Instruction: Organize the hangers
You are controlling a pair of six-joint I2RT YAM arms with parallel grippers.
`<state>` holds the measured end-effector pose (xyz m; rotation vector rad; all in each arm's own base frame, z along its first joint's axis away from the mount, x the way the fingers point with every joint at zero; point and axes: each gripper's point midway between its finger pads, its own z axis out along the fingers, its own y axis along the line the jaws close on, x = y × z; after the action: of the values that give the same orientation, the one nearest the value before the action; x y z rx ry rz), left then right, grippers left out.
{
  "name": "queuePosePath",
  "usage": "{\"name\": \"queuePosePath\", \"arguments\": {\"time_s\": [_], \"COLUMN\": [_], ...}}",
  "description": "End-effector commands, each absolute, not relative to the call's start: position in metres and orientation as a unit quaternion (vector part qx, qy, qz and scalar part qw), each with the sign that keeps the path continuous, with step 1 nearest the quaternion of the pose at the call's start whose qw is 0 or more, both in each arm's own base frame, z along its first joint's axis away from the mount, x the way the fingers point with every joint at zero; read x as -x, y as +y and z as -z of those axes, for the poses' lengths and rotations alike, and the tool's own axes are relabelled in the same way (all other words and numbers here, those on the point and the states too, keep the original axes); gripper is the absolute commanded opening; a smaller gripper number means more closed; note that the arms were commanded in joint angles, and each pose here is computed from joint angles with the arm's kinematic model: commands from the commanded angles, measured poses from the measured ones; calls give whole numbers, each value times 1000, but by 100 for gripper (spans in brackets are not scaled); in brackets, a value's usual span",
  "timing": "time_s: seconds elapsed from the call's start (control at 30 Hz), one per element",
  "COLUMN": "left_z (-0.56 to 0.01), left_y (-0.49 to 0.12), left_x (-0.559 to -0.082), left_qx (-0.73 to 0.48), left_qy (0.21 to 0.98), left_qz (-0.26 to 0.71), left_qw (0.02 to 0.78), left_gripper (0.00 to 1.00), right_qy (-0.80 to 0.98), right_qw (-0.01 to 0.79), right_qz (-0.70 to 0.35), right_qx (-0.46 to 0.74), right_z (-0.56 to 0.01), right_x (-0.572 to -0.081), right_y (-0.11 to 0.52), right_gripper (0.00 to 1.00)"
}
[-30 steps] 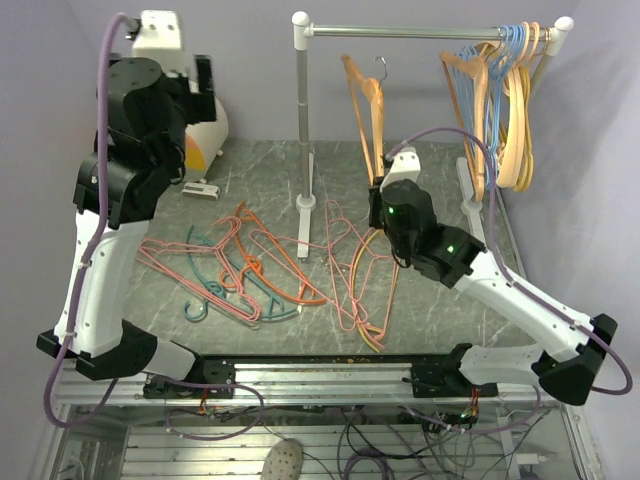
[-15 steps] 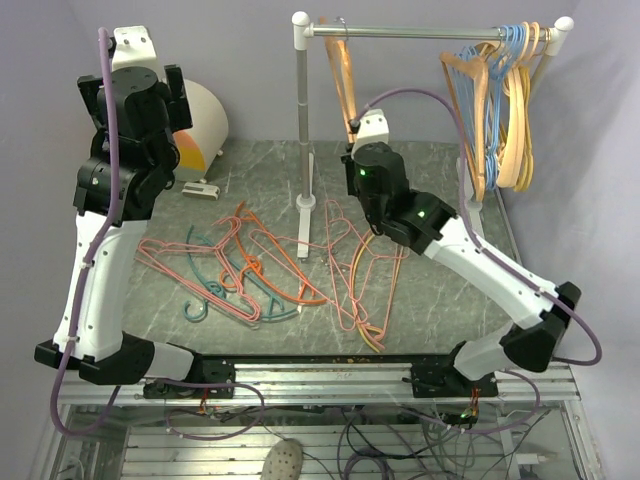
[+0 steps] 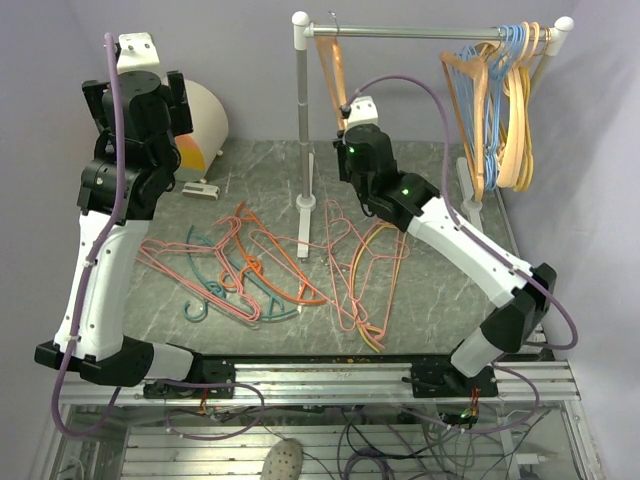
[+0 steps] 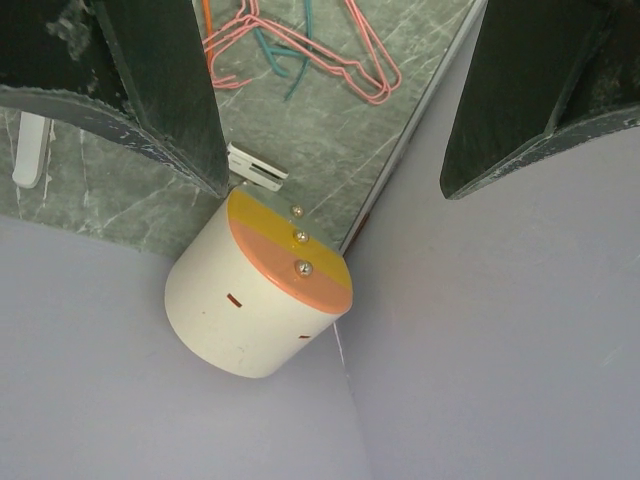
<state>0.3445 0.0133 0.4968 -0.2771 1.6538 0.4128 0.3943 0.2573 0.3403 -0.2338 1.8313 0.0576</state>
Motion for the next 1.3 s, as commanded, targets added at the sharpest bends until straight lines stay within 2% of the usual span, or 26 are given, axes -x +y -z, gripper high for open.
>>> {"name": "queuePosePath", "arguments": {"time_s": [0.0, 0.43, 0.5, 0.6, 0.63, 0.7, 0.77, 0.8, 0.83, 0.87, 0.9, 1.03, 1.27], "left_z": [-507, -494, -486, -453, -438, -408, -376, -360, -343, -324, -307, -246, -218], "left_y": [15, 4, -16, -71, -91, -116, -128, -130, -130, -130, -132, -138, -168], "left_x": [-343, -346, -349, -345, -337, -320, -307, -305, -303, -300, -294, -271, -253], "left_qx": [125, 80, 11, -166, -229, -312, -374, -390, -407, -423, -443, -503, -567], "left_qy": [716, 734, 752, 779, 781, 782, 781, 785, 789, 794, 793, 791, 764], "left_qz": [-171, -160, -129, -39, -2, 53, 78, 81, 79, 80, 86, 109, 135], "left_qw": [665, 656, 647, 604, 581, 537, 494, 474, 453, 430, 410, 330, 277], "left_gripper": [98, 98, 98, 98, 98, 98, 100, 96, 94, 94, 94, 99, 100], "right_qy": [785, 798, 800, 798, 794, 785, 773, 768, 763, 758, 749, 735, 737], "right_qw": [607, 581, 577, 580, 586, 599, 614, 619, 625, 630, 639, 653, 639], "right_qz": [-61, -93, -97, -97, -98, -100, -114, -123, -131, -138, -148, -168, -208], "right_qx": [112, 128, 131, 131, 130, 122, 115, 110, 106, 98, 89, 73, 70], "right_z": [-349, -317, -314, -317, -323, -339, -358, -366, -373, -379, -390, -400, -380], "right_x": [-408, -410, -409, -405, -401, -395, -385, -379, -373, -368, -359, -336, -289], "right_y": [286, 309, 312, 313, 313, 307, 300, 296, 292, 286, 277, 254, 222], "right_gripper": [0, 0, 0, 2, 9, 29, 54, 68, 87, 97, 99, 100, 100]}}
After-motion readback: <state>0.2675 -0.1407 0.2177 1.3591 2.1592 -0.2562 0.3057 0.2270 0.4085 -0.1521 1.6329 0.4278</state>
